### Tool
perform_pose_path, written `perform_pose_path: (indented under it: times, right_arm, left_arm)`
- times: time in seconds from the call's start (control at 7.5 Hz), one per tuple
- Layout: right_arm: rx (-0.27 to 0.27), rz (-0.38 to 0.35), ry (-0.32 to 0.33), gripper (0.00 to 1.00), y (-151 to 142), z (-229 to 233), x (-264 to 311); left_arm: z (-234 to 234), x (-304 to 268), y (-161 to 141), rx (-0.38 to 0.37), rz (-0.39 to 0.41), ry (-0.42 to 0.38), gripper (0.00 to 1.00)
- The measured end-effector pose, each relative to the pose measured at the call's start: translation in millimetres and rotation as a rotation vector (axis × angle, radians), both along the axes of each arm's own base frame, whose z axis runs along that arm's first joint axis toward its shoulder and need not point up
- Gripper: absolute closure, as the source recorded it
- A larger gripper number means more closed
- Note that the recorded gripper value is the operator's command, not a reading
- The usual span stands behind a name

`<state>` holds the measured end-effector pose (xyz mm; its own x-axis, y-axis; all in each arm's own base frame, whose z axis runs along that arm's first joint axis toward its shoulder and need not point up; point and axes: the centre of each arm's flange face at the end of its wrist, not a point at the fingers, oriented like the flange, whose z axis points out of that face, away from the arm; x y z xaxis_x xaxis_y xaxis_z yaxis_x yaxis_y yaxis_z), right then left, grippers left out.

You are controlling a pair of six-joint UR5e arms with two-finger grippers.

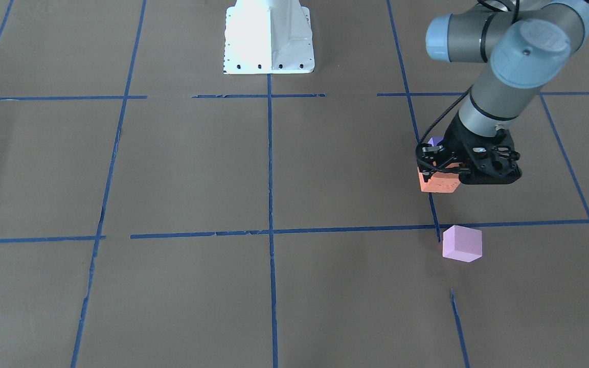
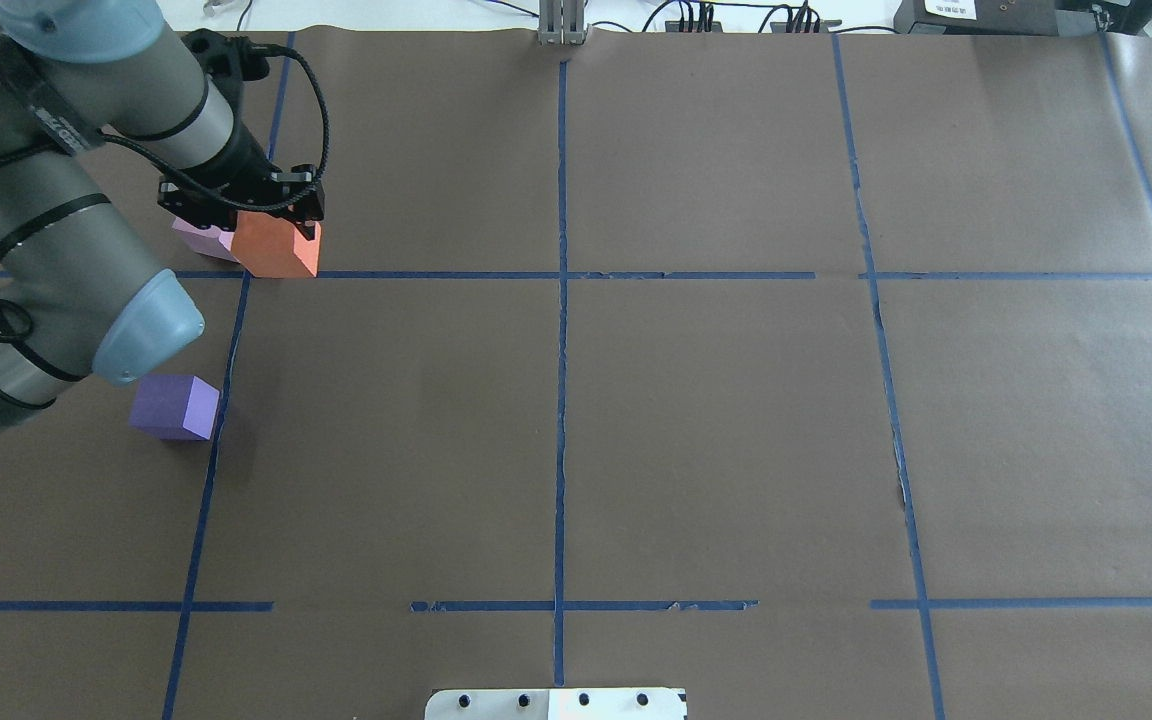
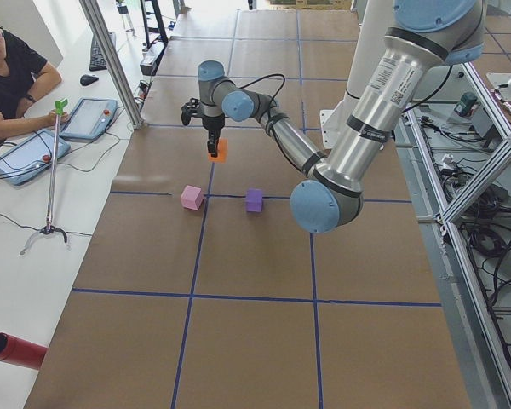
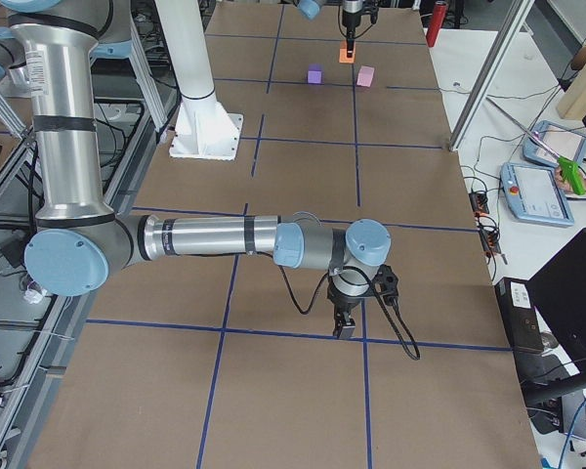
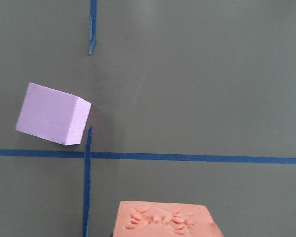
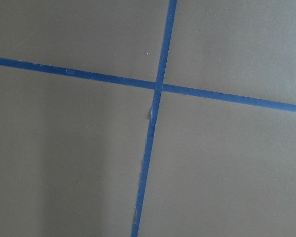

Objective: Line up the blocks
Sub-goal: 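Carry the orange cube toward the pink cube with the left gripper, then lower the orange cube between the pink and purple cubes, open left gripper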

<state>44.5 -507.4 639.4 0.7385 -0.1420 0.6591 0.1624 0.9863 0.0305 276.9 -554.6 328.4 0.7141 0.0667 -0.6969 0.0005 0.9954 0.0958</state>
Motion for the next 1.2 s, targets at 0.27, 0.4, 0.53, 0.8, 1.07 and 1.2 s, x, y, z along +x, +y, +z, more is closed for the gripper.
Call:
perform_pose_path:
  times: [0.27, 0.4, 0.53, 0.8, 1.07, 1.2]
  right_arm:
    - [0.001, 0.0, 0.0, 0.0, 0.0, -0.2, 0.0]
    - [0.001, -0.001, 0.0, 0.0, -0.1, -0.4, 0.0]
    - [0.001, -0.001, 0.0, 0.0, 0.0, -0.2, 0.0]
    - [0.0, 0.0, 0.0, 0.0, 0.0, 0.1, 0.0]
    - [0.0, 0.0, 0.0, 0.0, 0.0, -0.1, 0.0]
    - [0.0, 0.0, 0.0, 0.0, 0.0, -0.1, 0.0]
  left_arm:
    - [76.6, -32.0, 3.5, -0.009, 0.054, 0.015, 1.0]
    - [104.5, -30.9, -2.9, -0.023, 0.05, 0.023, 1.0]
    - [125.2, -24.8, -12.3, -0.035, 0.029, 0.036, 1.0]
    - [145.9, -0.2, -29.2, -0.055, -0.01, 0.066, 1.0]
    - [146.3, 31.6, -24.1, -0.066, 0.009, 0.073, 1.0]
    - [145.0, 40.7, -20.2, -0.07, 0.016, 0.074, 1.0]
